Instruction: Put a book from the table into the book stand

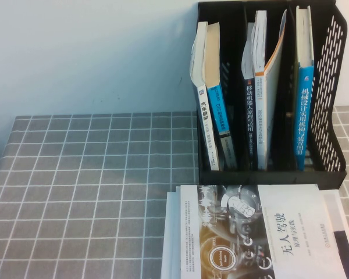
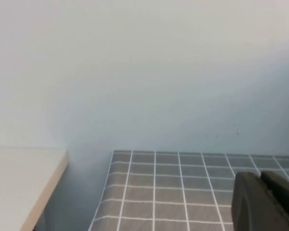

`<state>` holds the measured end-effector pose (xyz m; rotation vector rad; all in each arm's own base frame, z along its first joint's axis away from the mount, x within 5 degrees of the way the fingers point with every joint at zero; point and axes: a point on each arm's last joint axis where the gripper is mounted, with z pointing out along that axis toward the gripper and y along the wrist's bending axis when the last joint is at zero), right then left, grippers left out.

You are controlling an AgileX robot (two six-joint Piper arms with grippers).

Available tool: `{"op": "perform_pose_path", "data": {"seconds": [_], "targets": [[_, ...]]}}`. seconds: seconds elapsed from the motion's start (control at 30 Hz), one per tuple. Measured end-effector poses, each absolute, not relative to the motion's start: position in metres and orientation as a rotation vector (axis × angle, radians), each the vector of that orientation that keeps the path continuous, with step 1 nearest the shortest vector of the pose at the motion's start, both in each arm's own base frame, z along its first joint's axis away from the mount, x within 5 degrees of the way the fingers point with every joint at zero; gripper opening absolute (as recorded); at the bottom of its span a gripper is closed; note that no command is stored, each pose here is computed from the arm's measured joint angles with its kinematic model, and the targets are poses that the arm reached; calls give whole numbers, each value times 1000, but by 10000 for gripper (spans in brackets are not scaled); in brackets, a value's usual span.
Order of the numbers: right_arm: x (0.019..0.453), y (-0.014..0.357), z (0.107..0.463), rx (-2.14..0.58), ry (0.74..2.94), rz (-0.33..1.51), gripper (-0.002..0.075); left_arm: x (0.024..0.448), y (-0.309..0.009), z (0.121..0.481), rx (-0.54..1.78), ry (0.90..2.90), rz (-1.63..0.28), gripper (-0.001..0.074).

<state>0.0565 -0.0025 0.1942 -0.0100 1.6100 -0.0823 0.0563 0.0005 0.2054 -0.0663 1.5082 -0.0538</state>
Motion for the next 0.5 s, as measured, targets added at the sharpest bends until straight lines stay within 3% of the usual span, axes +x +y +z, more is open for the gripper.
{"op": "perform_pose_path", "data": {"seconds": [0.33, 0.5], "targets": [[56, -3, 205, 56, 1486, -23, -3, 56, 1, 211, -105, 1449, -91, -1], [55, -3, 214, 111, 1468, 40, -3, 56, 2, 213, -261, 1412, -257, -1]]}}
